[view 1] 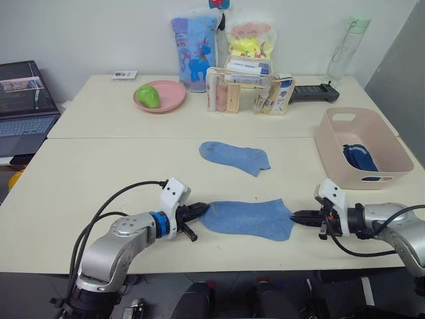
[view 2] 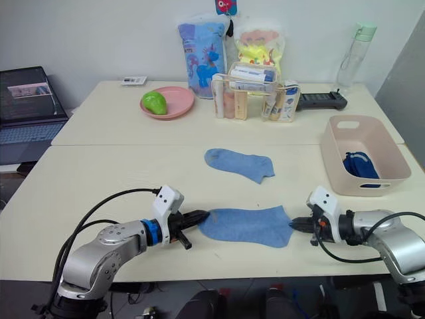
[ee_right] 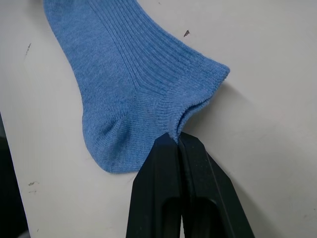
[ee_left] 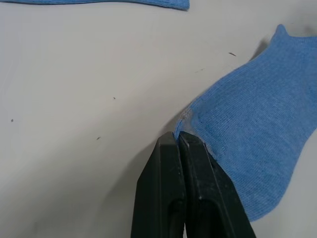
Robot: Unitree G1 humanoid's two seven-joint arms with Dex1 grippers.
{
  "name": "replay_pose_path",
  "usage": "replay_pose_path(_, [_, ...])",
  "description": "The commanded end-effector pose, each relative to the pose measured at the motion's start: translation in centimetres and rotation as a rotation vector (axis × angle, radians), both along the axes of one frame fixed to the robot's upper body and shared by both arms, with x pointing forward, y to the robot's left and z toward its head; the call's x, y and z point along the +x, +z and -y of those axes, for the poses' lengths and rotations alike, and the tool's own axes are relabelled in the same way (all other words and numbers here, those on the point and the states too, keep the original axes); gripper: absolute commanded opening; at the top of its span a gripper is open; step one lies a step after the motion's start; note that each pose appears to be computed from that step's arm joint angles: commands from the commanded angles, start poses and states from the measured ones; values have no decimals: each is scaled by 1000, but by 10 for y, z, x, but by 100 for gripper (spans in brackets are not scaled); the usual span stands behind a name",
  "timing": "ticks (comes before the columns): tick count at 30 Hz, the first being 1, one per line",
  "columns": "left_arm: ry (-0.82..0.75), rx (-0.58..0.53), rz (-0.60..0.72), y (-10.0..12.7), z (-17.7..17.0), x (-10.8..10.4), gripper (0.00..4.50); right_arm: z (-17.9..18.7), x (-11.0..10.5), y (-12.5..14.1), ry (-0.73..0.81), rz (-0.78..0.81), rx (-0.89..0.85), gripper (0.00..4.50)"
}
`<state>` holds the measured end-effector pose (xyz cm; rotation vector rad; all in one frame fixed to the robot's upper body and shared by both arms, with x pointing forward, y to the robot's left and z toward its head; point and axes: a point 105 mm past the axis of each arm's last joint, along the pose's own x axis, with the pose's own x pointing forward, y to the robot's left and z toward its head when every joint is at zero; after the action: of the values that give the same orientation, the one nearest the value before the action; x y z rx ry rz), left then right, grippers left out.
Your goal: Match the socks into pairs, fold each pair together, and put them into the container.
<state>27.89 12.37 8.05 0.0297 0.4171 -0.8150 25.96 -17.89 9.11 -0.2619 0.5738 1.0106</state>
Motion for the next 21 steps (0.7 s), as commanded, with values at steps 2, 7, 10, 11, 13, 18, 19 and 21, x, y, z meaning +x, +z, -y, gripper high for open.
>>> replay_pose_path(2, [-41, 5, 38, 7, 0, 2, 0, -1, 3, 12, -3, 77, -5, 47])
replay_pose_path(7, [-48, 13, 52, 9, -10, 4, 122, 1, 9, 27, -37, 196, -2, 203])
replay_pose_path(10, [-45, 39, 162, 26, -18, 17, 218, -4, 13, 45, -34, 300, 35, 272])
replay_pose_path(11, [-80, 41, 200, 33, -16, 18, 251, -8, 14, 50, -26, 332, 51, 272])
replay_pose_path(13, [-170, 28, 264, 43, -5, 15, 251, -21, 13, 53, 8, 367, 79, 272])
replay_pose_path(18, [-394, 78, 382, 39, 25, 7, 196, -54, 17, 33, 48, 415, 85, 136])
replay_pose_path(19, [-398, 94, 392, 33, 29, 9, 166, -58, 20, 25, 41, 422, 79, 99])
replay_pose_path(21, [-374, 105, 396, 22, 30, 15, 101, -59, 24, 12, 21, 438, 51, 28])
